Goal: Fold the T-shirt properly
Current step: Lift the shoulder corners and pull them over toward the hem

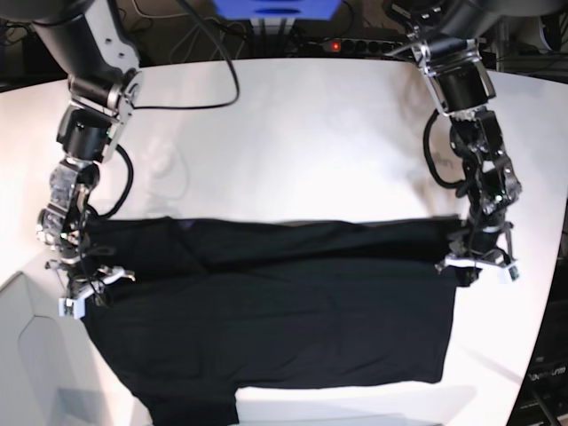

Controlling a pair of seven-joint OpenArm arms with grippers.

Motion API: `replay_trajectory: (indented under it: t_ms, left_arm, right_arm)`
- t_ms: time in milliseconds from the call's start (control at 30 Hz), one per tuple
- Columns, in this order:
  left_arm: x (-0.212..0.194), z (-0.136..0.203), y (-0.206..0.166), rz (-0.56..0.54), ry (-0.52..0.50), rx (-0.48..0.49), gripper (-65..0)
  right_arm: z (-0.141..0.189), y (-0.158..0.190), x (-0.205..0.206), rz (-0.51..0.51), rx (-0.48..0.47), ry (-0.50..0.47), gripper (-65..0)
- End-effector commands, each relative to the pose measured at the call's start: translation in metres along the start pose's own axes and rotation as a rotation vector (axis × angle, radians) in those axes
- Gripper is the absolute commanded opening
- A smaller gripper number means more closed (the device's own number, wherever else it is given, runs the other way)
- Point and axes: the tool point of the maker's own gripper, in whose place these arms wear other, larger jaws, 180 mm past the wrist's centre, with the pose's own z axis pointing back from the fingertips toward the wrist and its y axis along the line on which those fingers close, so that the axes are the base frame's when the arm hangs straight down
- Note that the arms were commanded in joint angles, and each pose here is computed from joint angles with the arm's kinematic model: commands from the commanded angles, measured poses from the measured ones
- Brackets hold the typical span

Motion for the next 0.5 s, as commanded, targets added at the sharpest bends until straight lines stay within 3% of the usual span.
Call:
replay_trajectory:
  t_ms: [0,467]
  left_arm:
    - [0.021,-0.002,-0.004,-0.003,-0.057,-0.012,-65.0]
    - [0.023,-0.012,-0.006,0.019,-0.046,-0.013,-64.8]
  right_arm:
    - [0.0,-0.004,0.031,-0.001,-0.004,-0.088,-65.0]
    - [-0.005,-0.002,0.053,-0.011,0.004,-0.151,-65.0]
